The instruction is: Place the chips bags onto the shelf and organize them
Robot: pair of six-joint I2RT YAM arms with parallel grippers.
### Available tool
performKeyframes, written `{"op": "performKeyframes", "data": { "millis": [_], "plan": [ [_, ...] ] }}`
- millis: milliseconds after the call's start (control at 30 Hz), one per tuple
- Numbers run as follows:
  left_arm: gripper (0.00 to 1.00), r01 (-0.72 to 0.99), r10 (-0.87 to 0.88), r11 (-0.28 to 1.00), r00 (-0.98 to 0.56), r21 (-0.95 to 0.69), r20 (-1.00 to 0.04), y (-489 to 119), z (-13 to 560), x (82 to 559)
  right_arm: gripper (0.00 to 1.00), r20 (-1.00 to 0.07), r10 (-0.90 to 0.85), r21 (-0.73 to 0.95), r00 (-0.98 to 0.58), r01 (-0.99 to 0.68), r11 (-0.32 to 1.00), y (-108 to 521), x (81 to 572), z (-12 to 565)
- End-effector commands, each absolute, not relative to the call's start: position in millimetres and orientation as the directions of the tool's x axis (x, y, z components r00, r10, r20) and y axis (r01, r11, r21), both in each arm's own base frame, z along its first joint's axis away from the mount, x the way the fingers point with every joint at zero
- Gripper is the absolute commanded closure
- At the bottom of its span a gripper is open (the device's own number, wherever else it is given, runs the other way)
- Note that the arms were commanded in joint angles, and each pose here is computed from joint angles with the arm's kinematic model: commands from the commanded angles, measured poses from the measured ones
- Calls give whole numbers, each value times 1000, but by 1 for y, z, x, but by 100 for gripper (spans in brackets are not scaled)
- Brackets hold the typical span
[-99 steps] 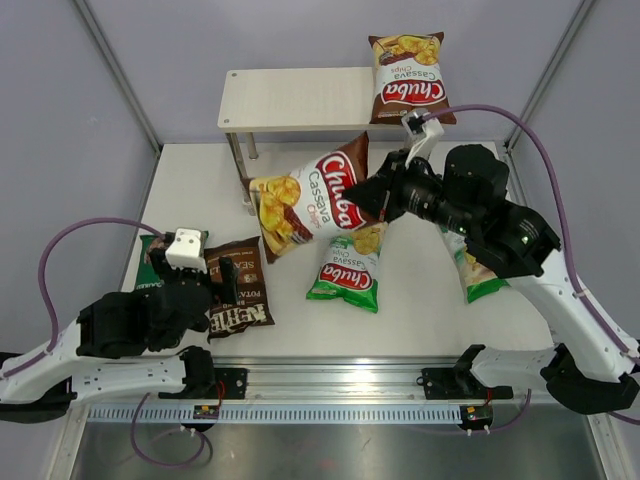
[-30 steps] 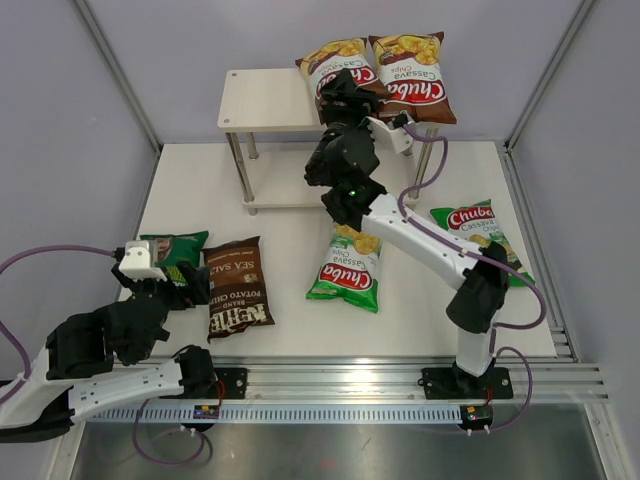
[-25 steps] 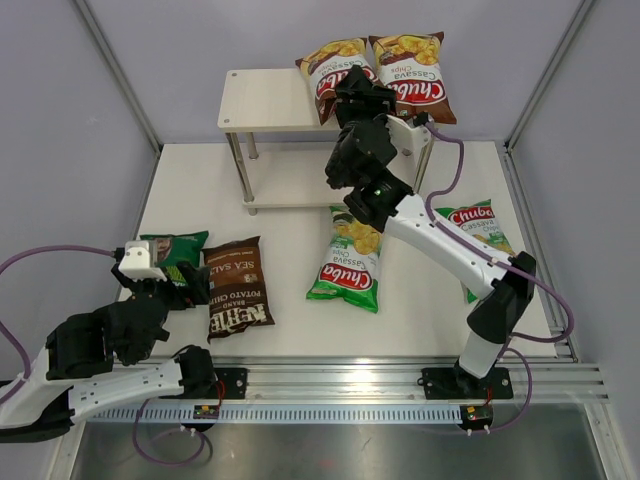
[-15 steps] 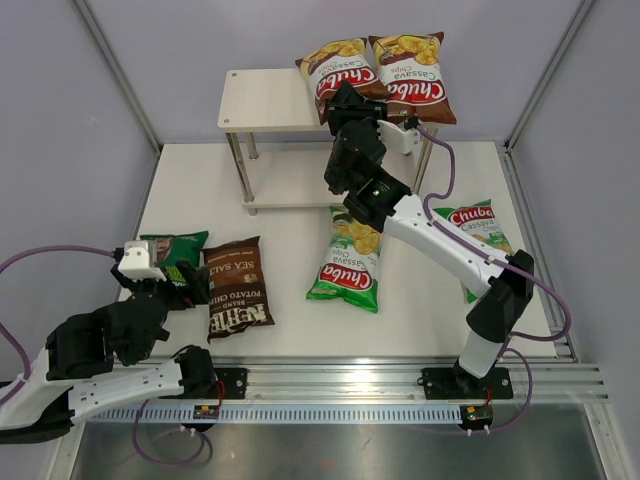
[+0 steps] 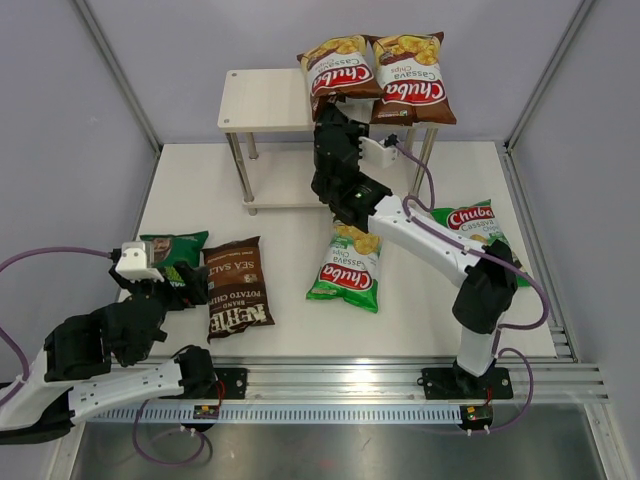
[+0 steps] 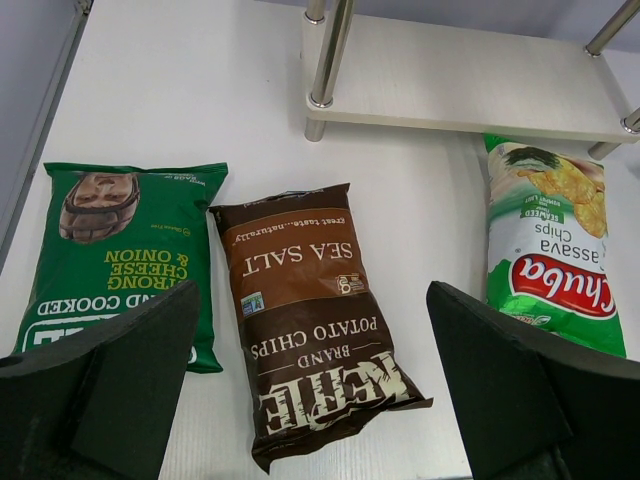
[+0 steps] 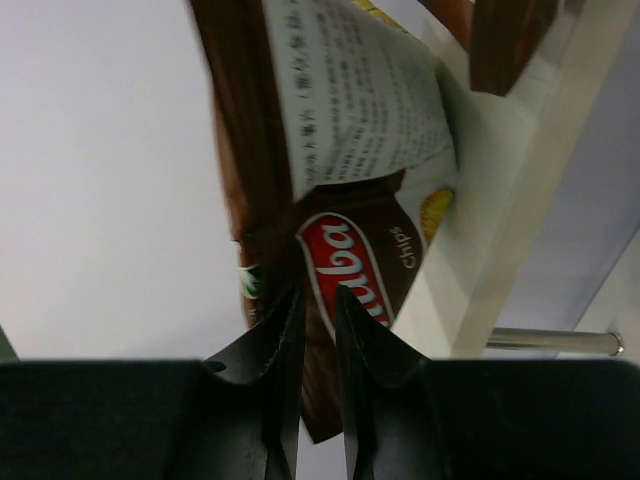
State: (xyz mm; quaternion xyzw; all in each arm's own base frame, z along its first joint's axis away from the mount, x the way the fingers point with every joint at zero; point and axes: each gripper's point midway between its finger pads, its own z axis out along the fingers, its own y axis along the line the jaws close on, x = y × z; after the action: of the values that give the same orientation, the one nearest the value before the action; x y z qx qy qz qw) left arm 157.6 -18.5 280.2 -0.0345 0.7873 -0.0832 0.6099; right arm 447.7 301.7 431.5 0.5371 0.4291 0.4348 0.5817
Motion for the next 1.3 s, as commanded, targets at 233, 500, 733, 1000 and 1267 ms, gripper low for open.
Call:
{"op": "performKeyframes", "data": {
  "millis": [233,500,733,1000,1267],
  "plan": [
    [1,45,-225,970,-217,-240,-950,-16,288,158,75,45,968,999,245,-34,-38,313,460,422],
    [1,41,-220,971,-219,-234,-951,-16,288,158,75,26,969,998,247,-54,-14,312,466,433],
    [1,39,-229,969,-215,-243,-949,-14,289,158,75,15,972,1000,234,-28,-9,314,484,427],
    [1,40,-238,967,-213,-252,-948,-12,288,157,75,-13,973,1000,230,-1,14,321,499,425],
    [1,40,-233,968,-212,-247,-949,-13,288,158,68,18,981,998,193,-56,-7,304,470,441]
  ]
}}
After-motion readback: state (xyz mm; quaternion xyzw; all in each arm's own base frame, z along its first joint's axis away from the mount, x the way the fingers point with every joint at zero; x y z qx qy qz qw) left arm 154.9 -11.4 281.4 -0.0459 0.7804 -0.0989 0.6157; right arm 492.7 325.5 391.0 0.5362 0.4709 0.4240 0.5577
